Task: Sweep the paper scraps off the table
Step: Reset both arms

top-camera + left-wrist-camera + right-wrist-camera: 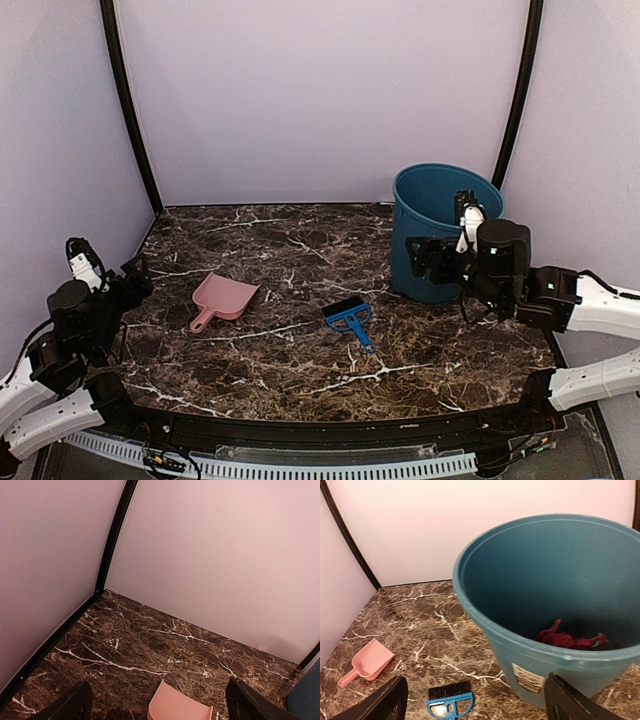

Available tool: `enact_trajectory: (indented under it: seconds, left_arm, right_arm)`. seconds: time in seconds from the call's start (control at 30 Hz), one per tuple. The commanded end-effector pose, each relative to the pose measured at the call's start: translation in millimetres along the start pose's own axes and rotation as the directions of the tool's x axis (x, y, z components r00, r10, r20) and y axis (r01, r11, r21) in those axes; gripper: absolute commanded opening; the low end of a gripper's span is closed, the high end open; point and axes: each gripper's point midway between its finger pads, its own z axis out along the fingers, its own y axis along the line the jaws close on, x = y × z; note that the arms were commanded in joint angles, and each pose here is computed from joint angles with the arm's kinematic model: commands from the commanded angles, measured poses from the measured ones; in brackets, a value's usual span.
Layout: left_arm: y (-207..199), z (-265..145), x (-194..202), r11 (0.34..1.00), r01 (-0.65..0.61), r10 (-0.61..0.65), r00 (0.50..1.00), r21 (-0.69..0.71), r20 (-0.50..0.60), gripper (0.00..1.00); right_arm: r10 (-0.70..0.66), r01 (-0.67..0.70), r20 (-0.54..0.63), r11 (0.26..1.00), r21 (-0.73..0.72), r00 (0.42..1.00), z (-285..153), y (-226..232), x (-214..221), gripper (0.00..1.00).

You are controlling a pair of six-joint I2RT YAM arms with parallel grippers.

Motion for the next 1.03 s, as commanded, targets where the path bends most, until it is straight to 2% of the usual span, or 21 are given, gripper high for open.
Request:
enact_trajectory:
  seconds: [0.0,0.2,0.47,1.0]
  left_arm:
    - [-3.1,3.1,-7.6,0.999,-0.040,0.040,0.998,-0.005,0.048,0.96]
    - [-2.7,7.7,0.0,0.994,-0.103,0.104,0.994,-0.027,0.037,0.96]
    - [4.8,6.5,3.4,0.992,-0.119,0.121,0.992,-0.050,0.041,0.95]
    - [9.4,4.9,0.5,0.990,-0.120,0.124,0.990,-0.066,0.060,0.96]
  right_arm:
    - [0.012,-0.029,0.101,0.985,0.169,0.995,-18.6,-46.4,-6.4,0.98]
    - [0.013,-0.052,0.189,0.977,0.207,0.982,-33.2,-69.6,-5.1,0.99]
    - [0.011,-0.071,0.282,0.977,0.201,0.959,-43.4,-79.5,-10.6,0.99]
    - [-0.031,-0.027,0.261,0.976,0.218,0.965,-35.8,-77.8,-6.2,0.99]
